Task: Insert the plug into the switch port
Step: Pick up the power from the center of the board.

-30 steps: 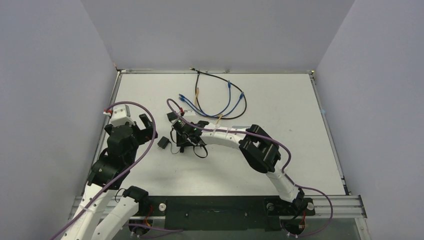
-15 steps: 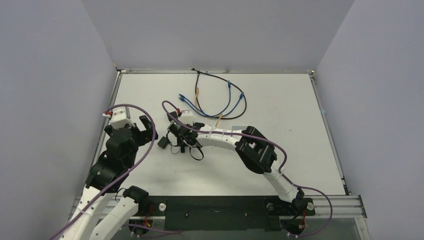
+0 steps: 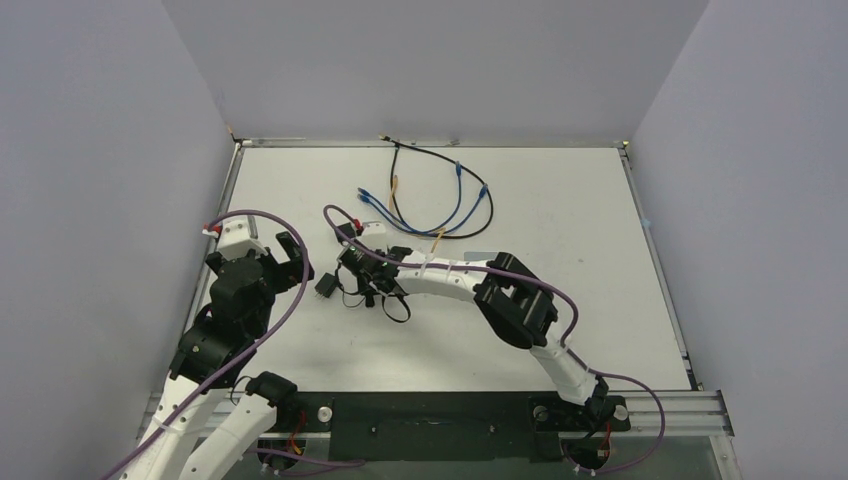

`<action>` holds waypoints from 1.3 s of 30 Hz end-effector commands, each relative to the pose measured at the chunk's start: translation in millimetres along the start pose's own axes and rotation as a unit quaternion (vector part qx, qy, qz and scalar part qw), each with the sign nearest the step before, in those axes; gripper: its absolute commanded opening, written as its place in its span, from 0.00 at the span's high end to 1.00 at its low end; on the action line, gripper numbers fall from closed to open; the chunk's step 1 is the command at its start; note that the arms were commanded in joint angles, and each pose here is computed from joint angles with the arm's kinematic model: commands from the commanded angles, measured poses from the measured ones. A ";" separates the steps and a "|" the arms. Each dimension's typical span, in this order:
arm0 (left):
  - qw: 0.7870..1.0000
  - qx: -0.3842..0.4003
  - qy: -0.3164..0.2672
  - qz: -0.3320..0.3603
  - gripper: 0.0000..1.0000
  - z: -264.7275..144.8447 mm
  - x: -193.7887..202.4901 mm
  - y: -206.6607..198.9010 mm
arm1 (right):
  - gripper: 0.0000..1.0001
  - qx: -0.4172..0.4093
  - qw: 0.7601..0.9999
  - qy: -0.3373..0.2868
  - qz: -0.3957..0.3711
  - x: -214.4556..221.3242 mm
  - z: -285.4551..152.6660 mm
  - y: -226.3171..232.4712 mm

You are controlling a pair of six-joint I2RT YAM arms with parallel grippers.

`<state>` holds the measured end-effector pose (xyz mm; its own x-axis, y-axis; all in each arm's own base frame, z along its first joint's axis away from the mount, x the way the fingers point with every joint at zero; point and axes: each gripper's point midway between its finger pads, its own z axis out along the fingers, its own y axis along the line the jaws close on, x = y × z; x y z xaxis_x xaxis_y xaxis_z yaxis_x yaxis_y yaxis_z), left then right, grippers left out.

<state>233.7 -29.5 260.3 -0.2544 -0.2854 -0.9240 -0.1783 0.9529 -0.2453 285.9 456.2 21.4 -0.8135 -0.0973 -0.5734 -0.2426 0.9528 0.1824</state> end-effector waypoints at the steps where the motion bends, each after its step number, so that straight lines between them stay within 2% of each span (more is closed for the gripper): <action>1: 1.000 0.018 -0.020 -0.009 0.01 -6.1 -17.8 -7.9 | 1.00 -0.039 0.998 -0.049 -0.025 -33.1 -51.8 8.2; 4: 0.999 0.024 -0.027 -0.014 0.01 -9.5 -25.5 -10.3 | 1.00 -0.072 0.993 -0.086 -0.035 -54.4 -85.8 11.6; 12: 0.996 0.083 -0.035 -0.026 0.01 -23.9 -44.5 -31.0 | 1.00 -0.134 0.978 -0.122 -0.102 -66.7 -151.7 3.8; 17: 0.989 0.146 -0.017 -0.012 0.01 -32.2 -50.2 -56.3 | 1.00 -0.198 0.959 -0.117 -0.168 -57.2 -191.7 0.9; 22: 0.973 0.231 0.005 0.003 0.01 -45.6 -54.3 -88.8 | 1.00 -0.259 0.924 -0.092 -0.266 -36.4 -228.4 -3.2; 26: 0.952 0.304 0.035 0.014 0.01 -57.7 -49.1 -114.5 | 1.00 -0.313 0.881 -0.072 -0.347 -8.5 -255.4 -12.2; 31: 0.920 0.385 0.066 0.038 0.01 -73.5 -36.5 -137.4 | 1.00 -0.381 0.810 -0.099 -0.434 16.8 -296.0 -22.3; 36: 0.865 0.491 0.086 0.053 0.00 -103.8 -24.7 -159.8 | 1.00 -0.456 0.736 -0.103 -0.490 46.0 -333.6 -31.2; 37: 0.848 0.518 0.095 0.054 0.03 -113.0 -19.5 -163.8 | 1.00 -0.473 0.718 -0.114 -0.498 48.1 -345.9 -31.7; 38: 0.838 0.536 0.086 0.054 0.05 -119.3 -22.7 -167.7 | 1.00 -0.481 0.710 -0.119 -0.501 50.2 -354.1 -33.9; 39: 0.817 0.568 0.084 0.055 0.07 -130.3 -22.5 -172.8 | 1.00 -0.497 0.696 -0.121 -0.505 53.8 -361.8 -33.3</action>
<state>182.8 -173.6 329.6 -0.4389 -0.1336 -0.8886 0.6205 0.6702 -0.4072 95.5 324.2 247.1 -0.0325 -0.5180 -0.8548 -0.9989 -0.0109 0.0446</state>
